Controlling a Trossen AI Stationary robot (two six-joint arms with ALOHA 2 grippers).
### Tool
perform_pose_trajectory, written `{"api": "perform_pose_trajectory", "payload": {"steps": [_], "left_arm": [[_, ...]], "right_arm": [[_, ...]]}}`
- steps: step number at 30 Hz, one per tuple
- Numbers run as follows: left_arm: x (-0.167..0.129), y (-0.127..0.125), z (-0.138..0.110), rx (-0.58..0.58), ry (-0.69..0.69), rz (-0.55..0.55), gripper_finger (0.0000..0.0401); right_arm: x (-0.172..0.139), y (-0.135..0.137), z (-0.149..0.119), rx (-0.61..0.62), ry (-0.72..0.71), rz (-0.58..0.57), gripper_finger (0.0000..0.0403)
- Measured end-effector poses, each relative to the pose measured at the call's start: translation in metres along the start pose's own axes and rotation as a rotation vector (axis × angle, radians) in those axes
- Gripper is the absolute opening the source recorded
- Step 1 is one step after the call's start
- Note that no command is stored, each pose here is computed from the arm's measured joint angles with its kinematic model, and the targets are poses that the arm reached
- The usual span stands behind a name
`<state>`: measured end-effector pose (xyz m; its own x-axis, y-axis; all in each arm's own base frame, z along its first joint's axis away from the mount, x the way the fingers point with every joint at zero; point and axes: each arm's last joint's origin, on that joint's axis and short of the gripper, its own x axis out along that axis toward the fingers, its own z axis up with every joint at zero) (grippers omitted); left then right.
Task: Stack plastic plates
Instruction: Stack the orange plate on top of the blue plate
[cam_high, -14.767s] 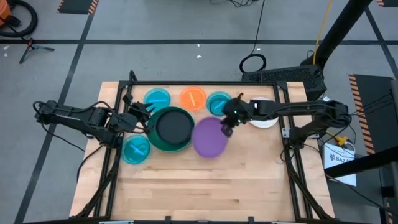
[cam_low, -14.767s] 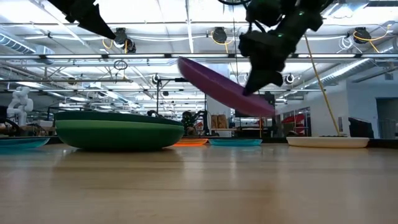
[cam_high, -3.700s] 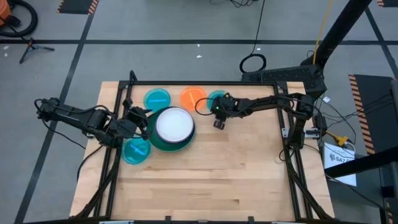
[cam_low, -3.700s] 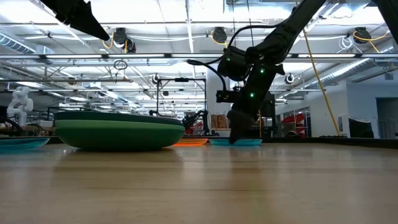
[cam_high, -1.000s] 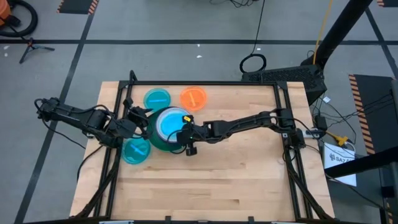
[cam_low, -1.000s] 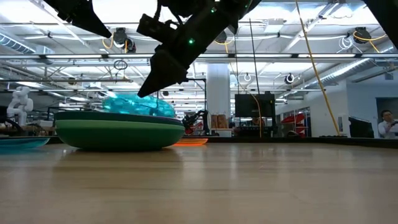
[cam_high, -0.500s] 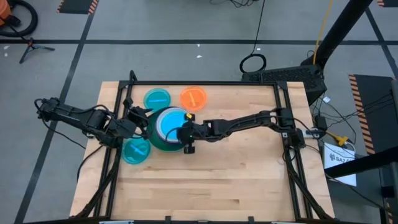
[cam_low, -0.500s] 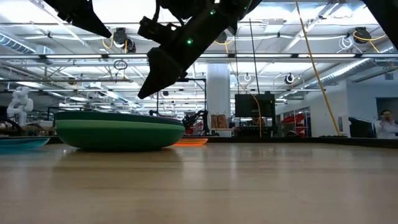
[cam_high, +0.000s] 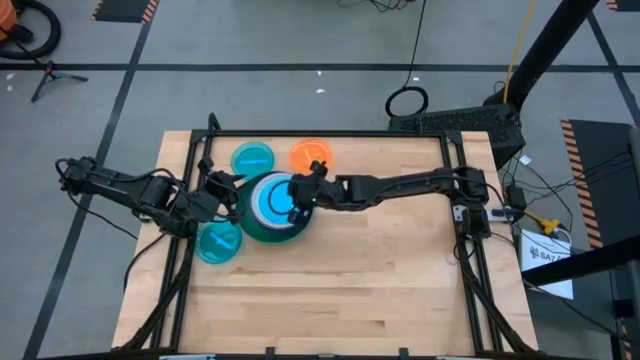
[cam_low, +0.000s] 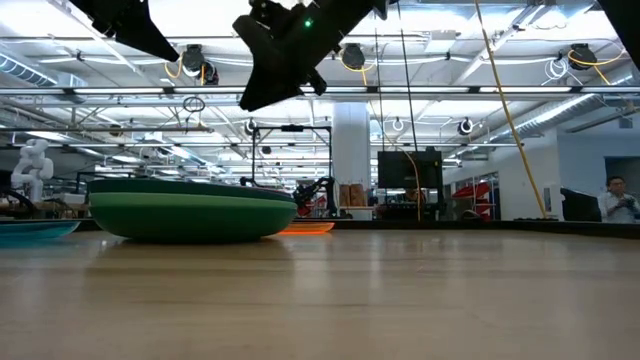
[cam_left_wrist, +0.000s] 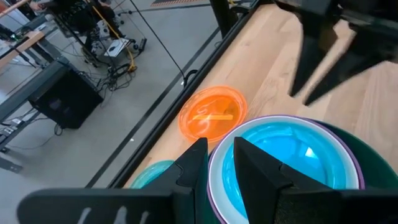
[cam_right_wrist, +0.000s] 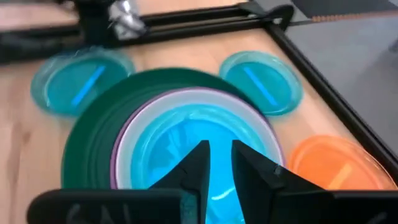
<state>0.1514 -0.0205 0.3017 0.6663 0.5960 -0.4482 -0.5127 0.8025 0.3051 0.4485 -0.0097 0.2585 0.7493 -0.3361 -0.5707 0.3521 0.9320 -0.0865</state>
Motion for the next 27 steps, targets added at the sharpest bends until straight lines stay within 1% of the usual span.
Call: {"api": "perform_pose_trajectory", "payload": {"steps": [2, 5, 8, 10, 15, 23, 27], "left_arm": [[0.0, 0.0, 0.0, -0.007, 0.0, 0.0, 0.0085], [0.0, 0.0, 0.0, -0.015, 0.0, 0.0, 0.0085], [0.0, 0.0, 0.0, -0.02, 0.0, 0.0, 0.0085], [0.0, 0.0, 0.0, -0.02, 0.0, 0.0, 0.0085], [0.0, 0.0, 0.0, -0.022, 0.0, 0.0, 0.0085], [0.0, 0.0, 0.0, -0.002, -0.002, 0.007, 0.0085], [0.0, 0.0, 0.0, -0.001, -0.002, 0.008, 0.0085]], "right_arm": [[0.001, -0.004, 0.001, 0.041, -0.006, -0.03, 0.0059], [0.004, -0.013, -0.002, 0.085, 0.029, -0.077, 0.0059], [0.008, -0.027, -0.006, 0.16, 0.075, -0.115, 0.0059], [0.01, -0.038, -0.008, 0.185, 0.103, -0.144, 0.0059], [0.017, -0.069, -0.011, 0.252, 0.154, -0.21, 0.0059], [0.028, -0.126, -0.013, 0.38, 0.157, -0.311, 0.0059], [0.038, -0.149, -0.019, 0.442, 0.181, -0.29, 0.0059]]}}
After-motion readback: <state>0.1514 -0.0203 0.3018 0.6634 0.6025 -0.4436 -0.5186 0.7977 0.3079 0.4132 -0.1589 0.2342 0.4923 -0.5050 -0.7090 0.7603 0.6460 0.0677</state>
